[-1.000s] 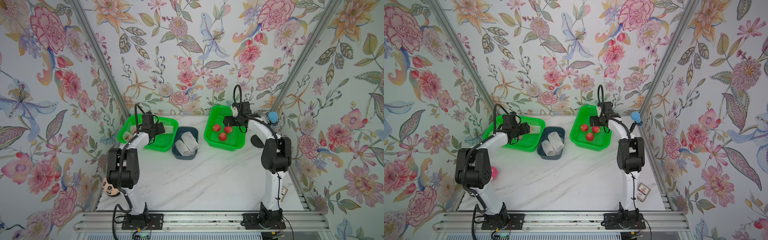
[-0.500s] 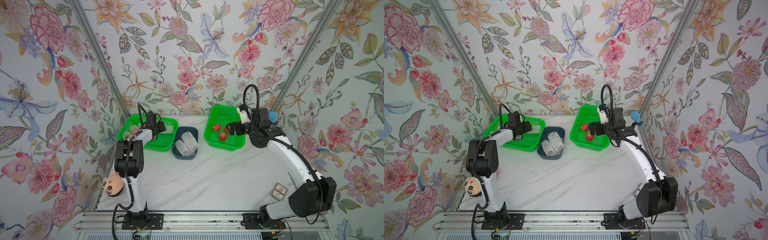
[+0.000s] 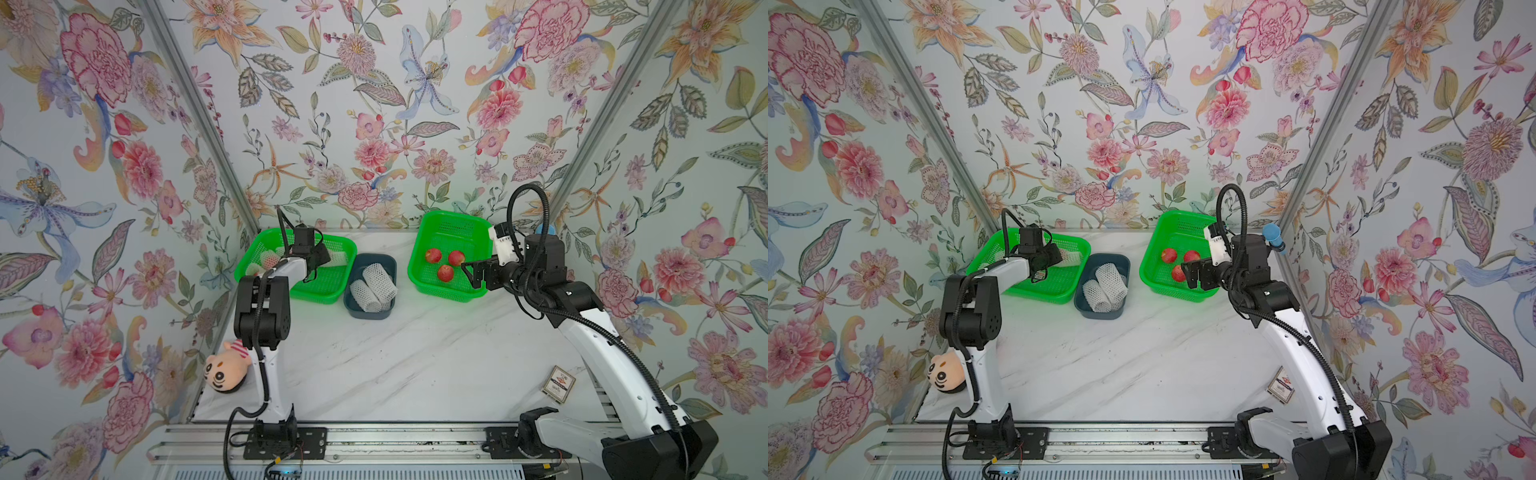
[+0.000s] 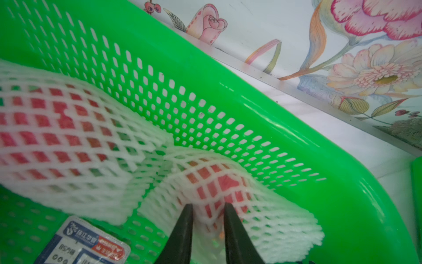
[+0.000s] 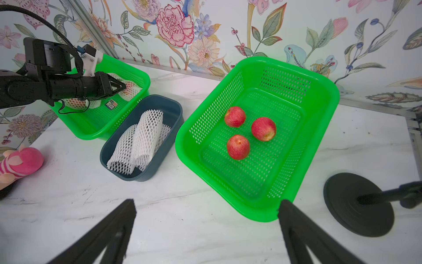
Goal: Remove foam nets from apples
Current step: Pick up the apple from the basket.
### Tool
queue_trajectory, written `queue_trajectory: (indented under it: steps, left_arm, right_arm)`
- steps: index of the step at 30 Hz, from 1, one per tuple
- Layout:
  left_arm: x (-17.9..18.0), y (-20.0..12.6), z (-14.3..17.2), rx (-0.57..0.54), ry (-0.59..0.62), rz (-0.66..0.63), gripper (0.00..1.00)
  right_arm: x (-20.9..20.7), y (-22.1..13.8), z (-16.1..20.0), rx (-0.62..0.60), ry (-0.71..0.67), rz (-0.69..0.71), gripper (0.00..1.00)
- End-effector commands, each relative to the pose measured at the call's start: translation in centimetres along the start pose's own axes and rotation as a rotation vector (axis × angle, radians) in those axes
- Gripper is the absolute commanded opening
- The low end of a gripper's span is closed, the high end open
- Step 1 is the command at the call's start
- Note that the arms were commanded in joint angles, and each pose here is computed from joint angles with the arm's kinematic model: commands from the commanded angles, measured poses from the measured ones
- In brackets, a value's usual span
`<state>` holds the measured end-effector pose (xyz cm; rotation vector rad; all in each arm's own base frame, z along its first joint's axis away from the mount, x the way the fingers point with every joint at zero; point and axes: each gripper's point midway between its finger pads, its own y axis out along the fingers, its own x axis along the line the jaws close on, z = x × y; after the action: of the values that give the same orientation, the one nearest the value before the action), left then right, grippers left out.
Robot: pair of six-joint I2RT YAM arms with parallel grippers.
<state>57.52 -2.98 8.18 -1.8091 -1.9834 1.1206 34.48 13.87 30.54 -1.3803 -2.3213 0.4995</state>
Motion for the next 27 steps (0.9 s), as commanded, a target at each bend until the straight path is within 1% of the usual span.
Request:
queue_trajectory:
  steps: [1, 6, 10, 14, 18, 23, 27]
  left_arm:
    - [0.2, 0.1, 0.2, -0.005, 0.005, -0.01, 0.16]
    - [0.1, -0.4, 0.1, -0.006, 0.013, -0.007, 0.06]
    - [-0.1, -1.9, -0.3, -0.023, 0.023, -0.001, 0.02]
    - [-0.3, -3.5, -0.4, -0.029, 0.039, 0.009, 0.01]
    - [-0.8, -5.6, -0.4, -0.047, 0.044, 0.036, 0.01]
    - [-1.7, -9.1, -0.3, -0.072, 0.065, 0.062, 0.01]
    - [-2.9, -12.3, -0.3, -0.093, 0.101, 0.085, 0.01]
  right_arm:
    - [1.8, -0.3, 0.7, 0.02, -0.002, -0.075, 0.99]
    - [4.9, -0.3, 1.3, 0.031, -0.058, -0.173, 0.99]
    - [6.7, 0.1, 2.2, 0.049, -0.065, -0.226, 0.99]
    - [8.5, 0.8, 3.2, 0.061, -0.075, -0.258, 0.99]
    - [9.5, 1.5, 4.2, 0.088, -0.093, -0.254, 0.99]
    - [10.7, 2.3, 5.3, 0.087, -0.088, -0.273, 0.99]
    - [11.2, 3.2, 6.1, 0.113, -0.096, -0.276, 0.99]
